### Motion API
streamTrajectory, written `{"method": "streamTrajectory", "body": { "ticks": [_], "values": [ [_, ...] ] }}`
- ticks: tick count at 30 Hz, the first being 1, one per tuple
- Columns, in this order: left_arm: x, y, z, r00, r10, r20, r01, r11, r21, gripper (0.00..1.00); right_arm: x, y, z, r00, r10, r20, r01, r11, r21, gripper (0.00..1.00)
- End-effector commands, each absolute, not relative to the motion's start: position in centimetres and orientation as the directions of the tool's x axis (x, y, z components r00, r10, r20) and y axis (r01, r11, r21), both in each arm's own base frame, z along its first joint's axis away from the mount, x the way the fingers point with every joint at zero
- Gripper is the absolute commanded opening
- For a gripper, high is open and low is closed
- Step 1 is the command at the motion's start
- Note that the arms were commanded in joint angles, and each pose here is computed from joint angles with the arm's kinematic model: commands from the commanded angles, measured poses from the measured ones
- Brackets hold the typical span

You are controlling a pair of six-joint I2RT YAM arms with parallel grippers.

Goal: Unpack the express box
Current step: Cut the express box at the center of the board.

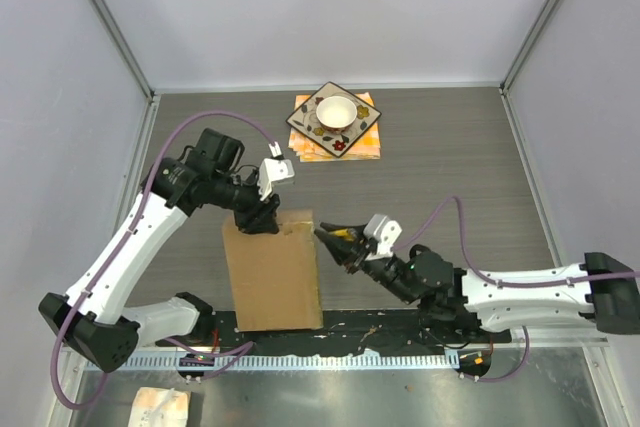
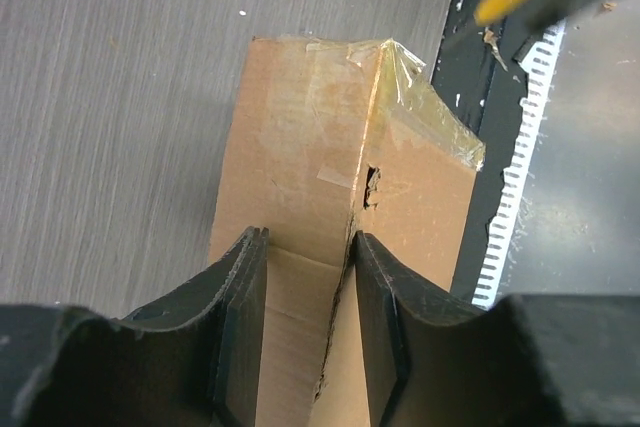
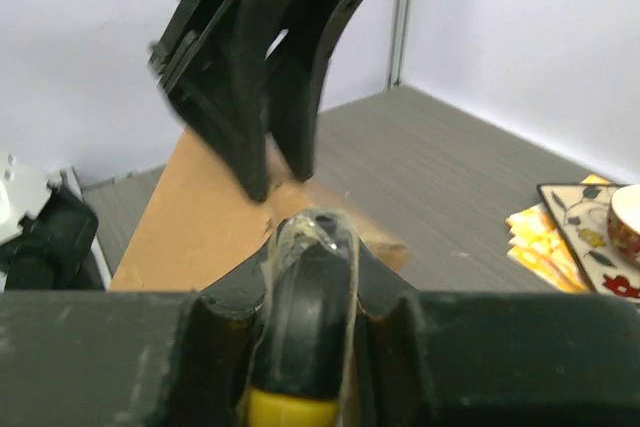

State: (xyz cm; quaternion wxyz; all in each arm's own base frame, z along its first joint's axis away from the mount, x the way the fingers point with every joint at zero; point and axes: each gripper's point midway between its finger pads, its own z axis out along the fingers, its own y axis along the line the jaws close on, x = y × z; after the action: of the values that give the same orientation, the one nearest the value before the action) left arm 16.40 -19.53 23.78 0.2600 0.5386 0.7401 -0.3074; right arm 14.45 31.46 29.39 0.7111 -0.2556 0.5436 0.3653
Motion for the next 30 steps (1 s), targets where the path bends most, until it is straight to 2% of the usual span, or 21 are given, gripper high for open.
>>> {"method": "streamTrajectory", "body": {
  "ticks": [1,7,18,27,30],
  "values": [
    [12.1,-16.3,21.4,-0.45,0.708,-0.544,0.892,0.329,-0.31,0.0,13.1,32.0,30.6,0.199,0.222,-0.955,-0.729,0.684,0.006,0.01],
    [11.2,-15.7,21.3,-0.457,0.708,-0.538,0.889,0.339,-0.309,0.0,12.1,32.0,30.1,0.278,0.161,-0.947,-0.623,0.781,-0.051,0.01],
    [10.3,-15.5,21.9,-0.438,0.712,-0.549,0.897,0.312,-0.313,0.0,11.9,33.1,31.7,0.373,0.175,-0.911,-0.541,0.839,-0.06,0.01],
    [10.1,-15.2,21.8,-0.424,0.725,-0.543,0.904,0.299,-0.306,0.0,12.7,31.8,32.3,0.307,0.333,-0.891,-0.575,0.811,0.105,0.01],
    [10.2,-15.2,21.8,-0.427,0.724,-0.542,0.903,0.303,-0.306,0.0,12.6,30.4,34.0,0.258,0.472,-0.843,-0.624,0.747,0.228,0.01]
  ]
}}
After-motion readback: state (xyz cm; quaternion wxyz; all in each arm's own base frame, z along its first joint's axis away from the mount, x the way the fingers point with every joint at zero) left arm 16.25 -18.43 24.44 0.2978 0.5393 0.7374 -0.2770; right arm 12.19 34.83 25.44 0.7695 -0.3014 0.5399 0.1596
